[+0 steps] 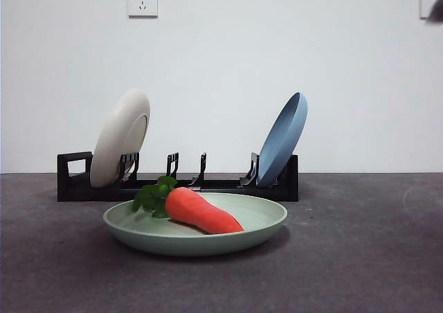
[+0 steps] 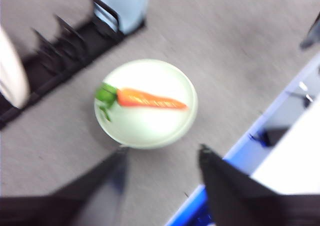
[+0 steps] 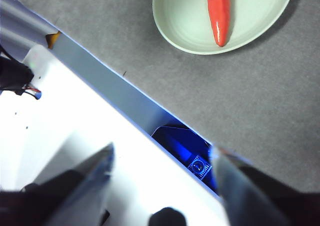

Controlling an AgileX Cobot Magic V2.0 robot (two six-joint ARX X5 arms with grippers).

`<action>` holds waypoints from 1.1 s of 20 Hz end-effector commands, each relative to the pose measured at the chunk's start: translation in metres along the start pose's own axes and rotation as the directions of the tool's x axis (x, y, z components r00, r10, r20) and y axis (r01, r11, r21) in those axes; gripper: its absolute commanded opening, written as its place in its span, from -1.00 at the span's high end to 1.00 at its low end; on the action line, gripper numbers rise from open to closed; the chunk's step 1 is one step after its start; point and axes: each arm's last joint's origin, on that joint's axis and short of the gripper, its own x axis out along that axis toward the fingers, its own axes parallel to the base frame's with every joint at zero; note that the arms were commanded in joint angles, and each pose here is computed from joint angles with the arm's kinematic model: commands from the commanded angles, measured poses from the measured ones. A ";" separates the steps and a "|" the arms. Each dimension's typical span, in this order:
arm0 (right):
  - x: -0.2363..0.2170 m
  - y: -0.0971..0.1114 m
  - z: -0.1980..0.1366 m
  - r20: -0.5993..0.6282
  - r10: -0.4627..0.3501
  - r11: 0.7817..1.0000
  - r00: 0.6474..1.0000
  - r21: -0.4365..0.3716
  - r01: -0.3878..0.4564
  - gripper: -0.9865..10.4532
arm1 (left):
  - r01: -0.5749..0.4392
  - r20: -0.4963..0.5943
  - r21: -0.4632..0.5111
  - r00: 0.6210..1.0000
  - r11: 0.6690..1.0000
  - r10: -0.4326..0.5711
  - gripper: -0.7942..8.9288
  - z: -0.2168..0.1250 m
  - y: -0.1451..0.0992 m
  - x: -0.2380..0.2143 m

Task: Take the green plate from the plate rack,put the plate on the table,take the carrot from the table,put the carrot in the plate

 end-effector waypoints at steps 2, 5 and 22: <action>-0.006 0.001 -0.004 0.028 0.008 1.000 1.000 -0.016 -0.007 0.84 | 0.006 -0.008 0.011 1.000 1.000 -0.006 0.85 -0.001 0.000 0.001; -0.007 0.001 -0.004 0.039 0.008 1.000 0.999 -0.011 -0.007 0.83 | 0.005 -0.008 0.011 1.000 1.000 -0.005 0.85 -0.001 0.000 0.001; -0.007 0.001 -0.004 0.038 0.007 1.000 0.999 -0.010 -0.007 0.83 | -0.001 -0.006 0.011 1.000 1.000 0.001 0.84 -0.001 0.000 0.001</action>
